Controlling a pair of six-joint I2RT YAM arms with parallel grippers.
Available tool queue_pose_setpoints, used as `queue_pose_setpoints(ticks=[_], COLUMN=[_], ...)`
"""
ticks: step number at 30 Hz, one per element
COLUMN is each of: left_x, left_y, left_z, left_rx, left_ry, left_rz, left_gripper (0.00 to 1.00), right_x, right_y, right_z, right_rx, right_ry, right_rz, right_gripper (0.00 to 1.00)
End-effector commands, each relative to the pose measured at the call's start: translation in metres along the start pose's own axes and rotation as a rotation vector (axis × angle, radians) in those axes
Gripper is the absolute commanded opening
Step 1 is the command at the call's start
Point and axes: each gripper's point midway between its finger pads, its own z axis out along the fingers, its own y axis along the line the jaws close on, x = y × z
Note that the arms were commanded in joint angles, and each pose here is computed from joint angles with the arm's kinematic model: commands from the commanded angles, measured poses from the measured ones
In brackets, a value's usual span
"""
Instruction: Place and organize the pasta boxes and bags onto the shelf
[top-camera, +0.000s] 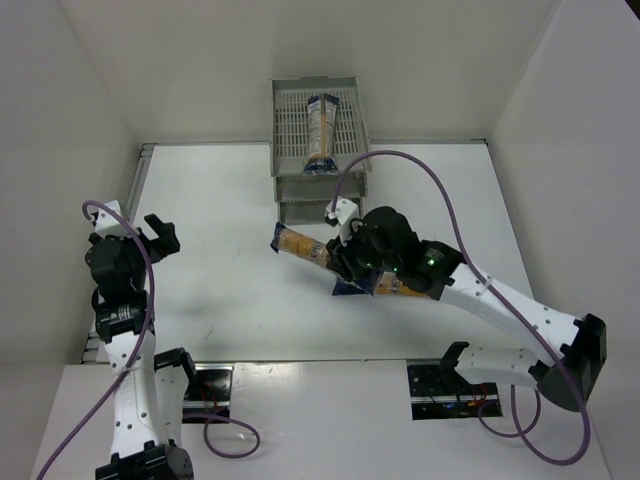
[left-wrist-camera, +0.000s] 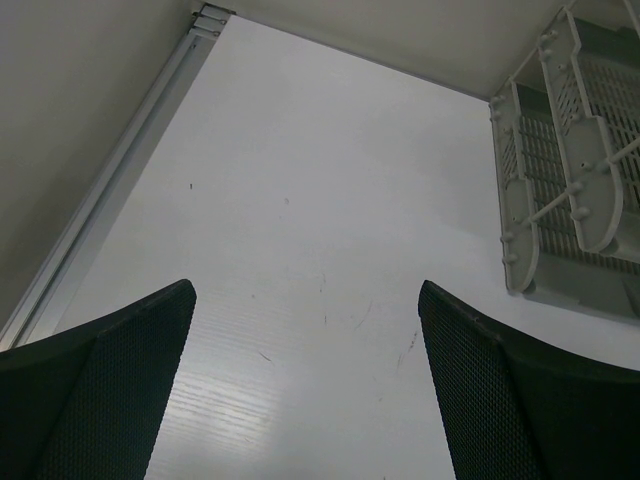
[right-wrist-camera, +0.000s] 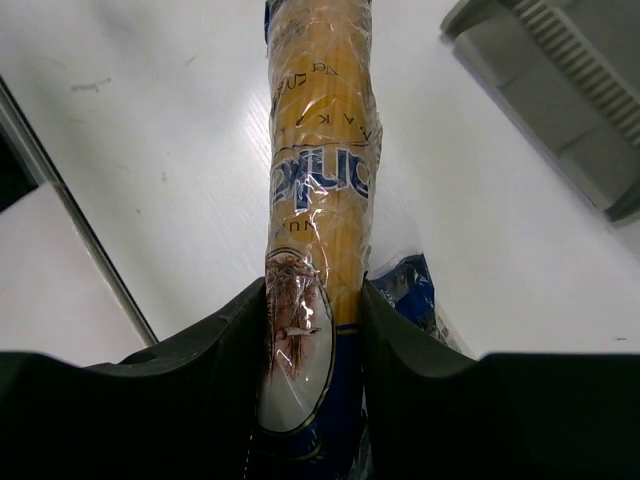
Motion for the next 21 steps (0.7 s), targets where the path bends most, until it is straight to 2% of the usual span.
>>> queue_pose_setpoints(ticks=[1, 3, 8, 16, 19, 21], left_x=[-0.007, -0.005, -0.005, -0.003, -0.003, -0.003], left_y=[-0.006, -0.005, -0.007, -0.006, -0.006, -0.006], left_z=[0.001, 0.003, 0.003, 0.004, 0.004, 0.004], left_rx=[0.029, 0.027, 0.036, 0.034, 0.034, 0.034], left_ry=[-0.033, -0.024, -0.023, -0.014, -0.014, -0.014], left_rz=[-0.012, -0.014, -0.014, -0.015, -0.015, -0.015], left_gripper=[0.99, 0.99, 0.99, 0.99, 0.99, 0.99], right_x=[-0.062, -0.056, -0.073, -0.100, -0.098, -0.084], right_y=[-0.012, -0.021, -0.070, -0.085, -0.089, -0.086], right_z=[-0.019, -0.020, -0.035, -0.028, -0.023, -0.018], right_rx=[0.084, 0.124, 0.281, 0.317, 0.335, 0.325], right_ry=[-0.276, -0.276, -0.375, -0.508, -0.496, -0.433], right_rz=[0.070, 0.089, 0.238, 0.326, 0.296, 0.269], right_gripper=[0.00, 0.00, 0.00, 0.00, 0.00, 0.00])
